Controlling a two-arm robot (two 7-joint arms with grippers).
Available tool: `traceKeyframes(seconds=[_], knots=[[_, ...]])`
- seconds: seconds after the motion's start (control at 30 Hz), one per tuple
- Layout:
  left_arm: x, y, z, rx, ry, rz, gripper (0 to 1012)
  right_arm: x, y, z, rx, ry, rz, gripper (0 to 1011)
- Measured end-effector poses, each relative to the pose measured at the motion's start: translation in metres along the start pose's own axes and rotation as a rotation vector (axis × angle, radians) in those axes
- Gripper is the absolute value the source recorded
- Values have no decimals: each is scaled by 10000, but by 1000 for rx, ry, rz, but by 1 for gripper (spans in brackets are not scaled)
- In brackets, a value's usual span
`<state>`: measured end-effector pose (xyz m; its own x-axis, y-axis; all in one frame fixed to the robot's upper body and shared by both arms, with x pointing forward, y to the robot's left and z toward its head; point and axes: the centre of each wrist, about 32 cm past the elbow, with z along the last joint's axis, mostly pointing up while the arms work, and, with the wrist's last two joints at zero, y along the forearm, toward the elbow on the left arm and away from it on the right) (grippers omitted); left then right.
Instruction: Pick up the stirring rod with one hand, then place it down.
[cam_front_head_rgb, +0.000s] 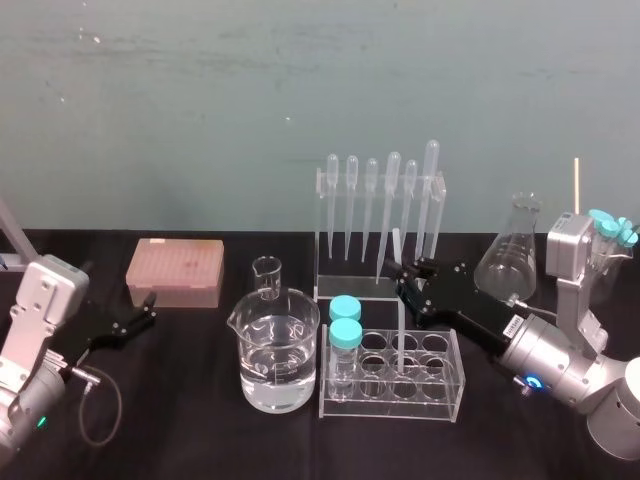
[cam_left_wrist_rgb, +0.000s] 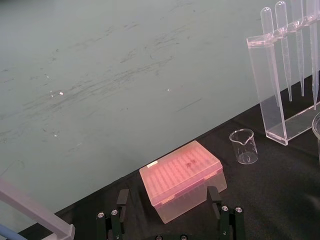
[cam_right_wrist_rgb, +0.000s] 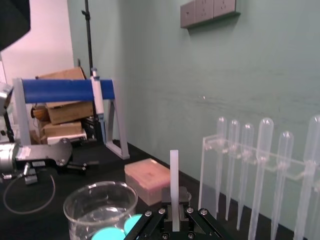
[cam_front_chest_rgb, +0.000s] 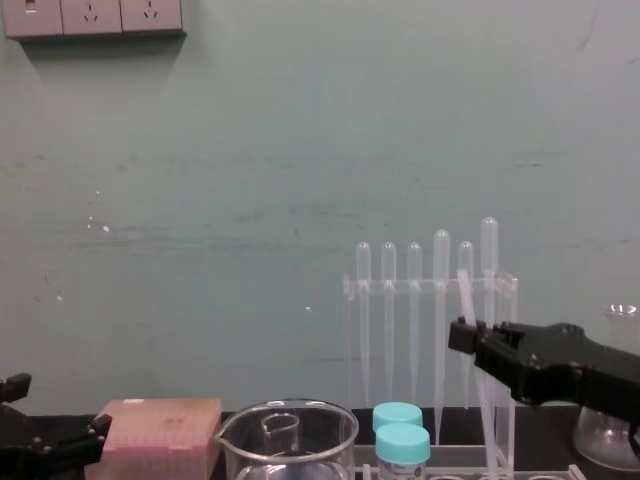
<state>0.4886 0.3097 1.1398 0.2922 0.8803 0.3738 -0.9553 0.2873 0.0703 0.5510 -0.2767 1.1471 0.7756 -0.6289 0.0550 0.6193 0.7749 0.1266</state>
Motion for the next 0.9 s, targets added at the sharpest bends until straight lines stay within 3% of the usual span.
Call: traceKeyframes(seconds=[0.3, 0.9], knots=[[-1, 0, 0, 0, 0, 0, 1000, 3, -16, -99, -28, 2, -20, 68], [0, 0, 0, 0, 0, 0, 1000, 17, 5, -101, -6, 6, -35, 70]])
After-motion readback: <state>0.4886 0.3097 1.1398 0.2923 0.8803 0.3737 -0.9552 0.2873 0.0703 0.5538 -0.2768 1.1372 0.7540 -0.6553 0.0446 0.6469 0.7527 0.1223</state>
